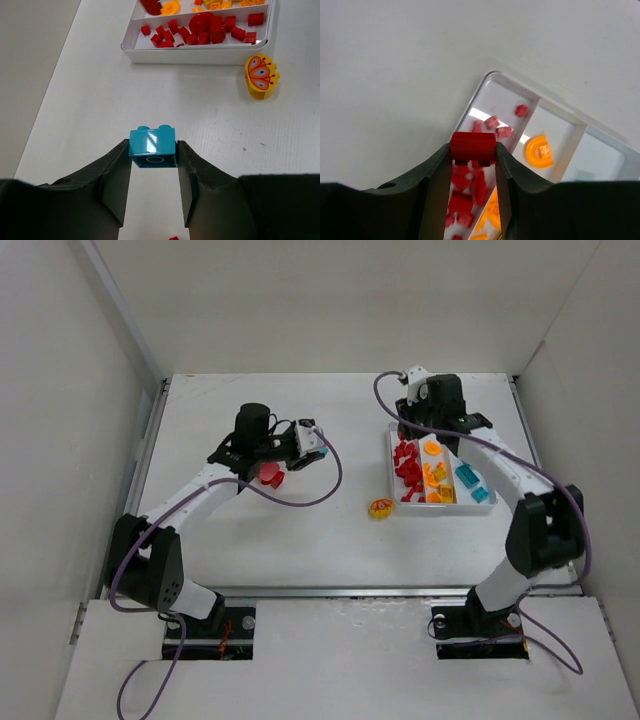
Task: Sort the legos into containers by color
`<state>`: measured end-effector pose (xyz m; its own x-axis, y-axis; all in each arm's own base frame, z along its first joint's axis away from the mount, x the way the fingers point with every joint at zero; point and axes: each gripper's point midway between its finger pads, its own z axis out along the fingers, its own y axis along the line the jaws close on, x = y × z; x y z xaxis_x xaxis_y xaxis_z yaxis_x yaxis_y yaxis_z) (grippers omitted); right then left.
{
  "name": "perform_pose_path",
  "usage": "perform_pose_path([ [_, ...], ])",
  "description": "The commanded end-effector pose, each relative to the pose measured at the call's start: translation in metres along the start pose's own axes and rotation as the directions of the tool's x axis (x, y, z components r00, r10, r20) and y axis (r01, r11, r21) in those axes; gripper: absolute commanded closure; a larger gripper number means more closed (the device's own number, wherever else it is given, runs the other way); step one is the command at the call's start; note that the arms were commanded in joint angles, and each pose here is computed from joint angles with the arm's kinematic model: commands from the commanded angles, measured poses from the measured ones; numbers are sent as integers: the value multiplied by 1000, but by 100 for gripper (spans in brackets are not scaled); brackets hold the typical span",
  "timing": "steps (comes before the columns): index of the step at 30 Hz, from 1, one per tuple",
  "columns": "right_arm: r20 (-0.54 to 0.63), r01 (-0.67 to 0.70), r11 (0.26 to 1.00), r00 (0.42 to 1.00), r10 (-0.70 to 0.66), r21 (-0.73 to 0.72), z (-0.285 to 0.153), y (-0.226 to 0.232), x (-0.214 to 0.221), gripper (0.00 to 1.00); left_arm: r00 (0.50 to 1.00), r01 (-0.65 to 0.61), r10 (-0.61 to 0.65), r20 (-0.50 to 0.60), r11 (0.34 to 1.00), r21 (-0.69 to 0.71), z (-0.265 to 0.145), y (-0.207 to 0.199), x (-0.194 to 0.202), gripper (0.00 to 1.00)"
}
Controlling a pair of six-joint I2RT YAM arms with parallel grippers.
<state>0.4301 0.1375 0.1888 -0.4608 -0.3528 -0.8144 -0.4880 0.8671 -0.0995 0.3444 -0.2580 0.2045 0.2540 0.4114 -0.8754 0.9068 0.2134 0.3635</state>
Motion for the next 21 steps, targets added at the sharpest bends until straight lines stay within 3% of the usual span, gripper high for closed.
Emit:
perform_pose_path([
  [1,-1,-138,969,990,141,204,35,-46,-10,96,998,-21,21,65,1000,-12,-3,-1,-27,100],
  [4,-63,-139,966,986,156,218,57,-55,-1,80,998,-17,18,58,1000,-7,-2,-4,-27,100],
  [5,-77,-138,966,984,158,217,61,-55,2,66,998,-17,18,58,1000,-7,-2,-4,-27,100],
  [7,-65,-140,969,986,156,205,66,-55,-5,52,998,-17,18,58,1000,-7,-2,-4,-27,100],
  [9,-75,-142,973,985,157,179,69,-50,-4,22,998,-24,25,64,1000,-12,-2,-2,-31,100],
  [10,-75,-142,973,985,157,179,69,-50,-4,0,998,-17,18,58,1000,-7,-1,-1,-29,100],
  [15,27,-86,987,996,83,137,37,-44,-32,0,996,-17,16,84,1000,15,1,-1,-37,100],
  [18,211,80,990,976,-55,-112,-2,6,-54,0,993,-46,42,106,998,42,1,-5,-43,100],
  [19,287,145,952,956,-65,-269,-18,39,-61,0,993,-55,49,108,997,55,1,-7,-42,100],
  [21,367,156,909,930,-3,-387,-49,66,-76,0,989,-93,85,125,994,61,1,-10,-48,100],
])
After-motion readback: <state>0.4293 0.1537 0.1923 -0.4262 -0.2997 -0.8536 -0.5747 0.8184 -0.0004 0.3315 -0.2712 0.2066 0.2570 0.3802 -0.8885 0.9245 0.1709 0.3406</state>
